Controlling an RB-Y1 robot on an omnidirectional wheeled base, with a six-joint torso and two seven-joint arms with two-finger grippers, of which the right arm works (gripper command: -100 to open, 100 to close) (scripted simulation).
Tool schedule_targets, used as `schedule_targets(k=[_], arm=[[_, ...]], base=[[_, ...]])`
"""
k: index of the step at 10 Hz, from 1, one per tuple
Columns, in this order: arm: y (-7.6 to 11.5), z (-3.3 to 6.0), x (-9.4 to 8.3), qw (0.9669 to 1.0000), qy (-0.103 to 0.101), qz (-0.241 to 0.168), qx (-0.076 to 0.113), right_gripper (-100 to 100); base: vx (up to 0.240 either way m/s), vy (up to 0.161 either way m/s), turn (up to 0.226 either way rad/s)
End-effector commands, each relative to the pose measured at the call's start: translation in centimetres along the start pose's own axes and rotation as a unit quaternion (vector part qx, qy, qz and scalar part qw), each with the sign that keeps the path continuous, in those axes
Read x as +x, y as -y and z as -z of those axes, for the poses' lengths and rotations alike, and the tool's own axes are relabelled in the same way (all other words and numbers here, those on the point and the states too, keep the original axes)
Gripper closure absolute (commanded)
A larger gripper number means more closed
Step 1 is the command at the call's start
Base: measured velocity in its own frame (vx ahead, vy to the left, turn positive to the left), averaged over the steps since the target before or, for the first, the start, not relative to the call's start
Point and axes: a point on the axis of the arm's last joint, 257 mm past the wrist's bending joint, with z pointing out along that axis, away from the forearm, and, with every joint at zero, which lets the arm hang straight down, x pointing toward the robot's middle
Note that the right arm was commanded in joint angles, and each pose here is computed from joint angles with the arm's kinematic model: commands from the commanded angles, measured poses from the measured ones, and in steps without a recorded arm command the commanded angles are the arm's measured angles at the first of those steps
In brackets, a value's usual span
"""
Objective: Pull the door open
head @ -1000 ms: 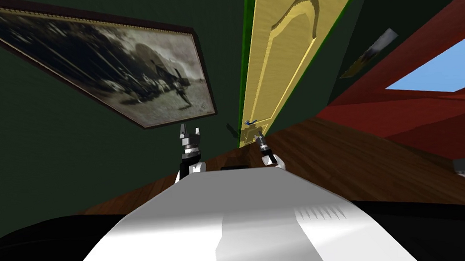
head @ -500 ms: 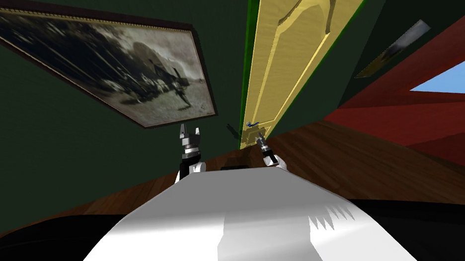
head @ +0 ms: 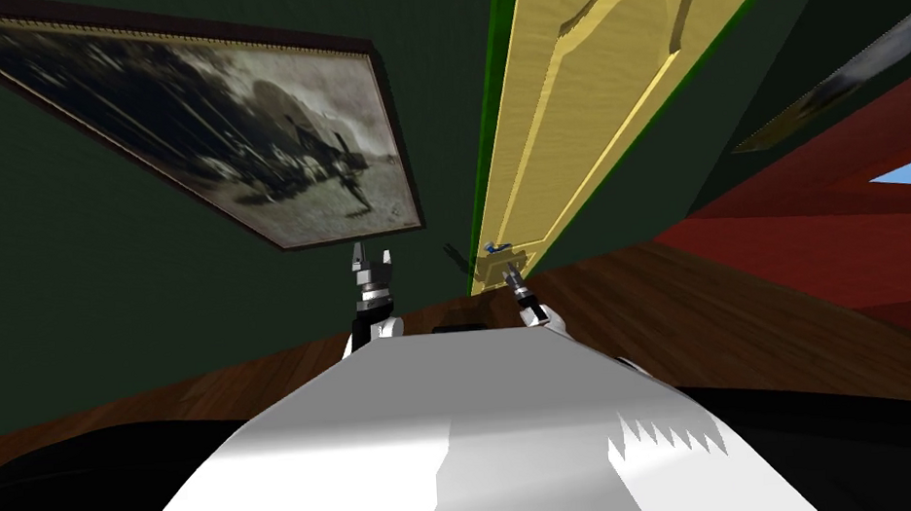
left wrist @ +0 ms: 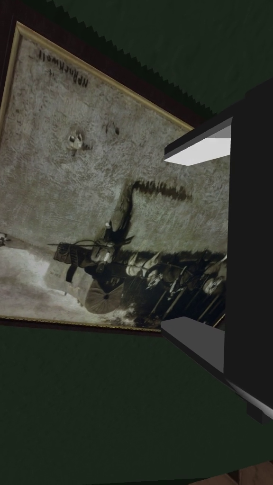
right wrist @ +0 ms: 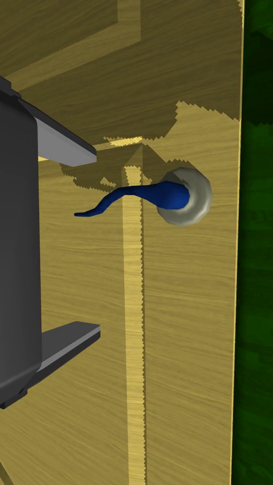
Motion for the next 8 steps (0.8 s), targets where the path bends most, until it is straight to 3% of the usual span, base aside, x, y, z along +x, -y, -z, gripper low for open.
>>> schedule_targets(k=[1, 7, 8], arm=[[1.1, 0.34, -0.8, 0.9999, 0.001, 0.006, 0.016, -100], [3.4, 1.31, -2.9, 0.9985, 0.005, 0.020, 0.050, -100], [3.2, 1.22, -2.7, 0.9988, 0.004, 0.018, 0.046, -100]], base=[[0.099, -0.092, 0.112], [0.065, -0.056, 0.073], [0.030, -0.038, 0.027]])
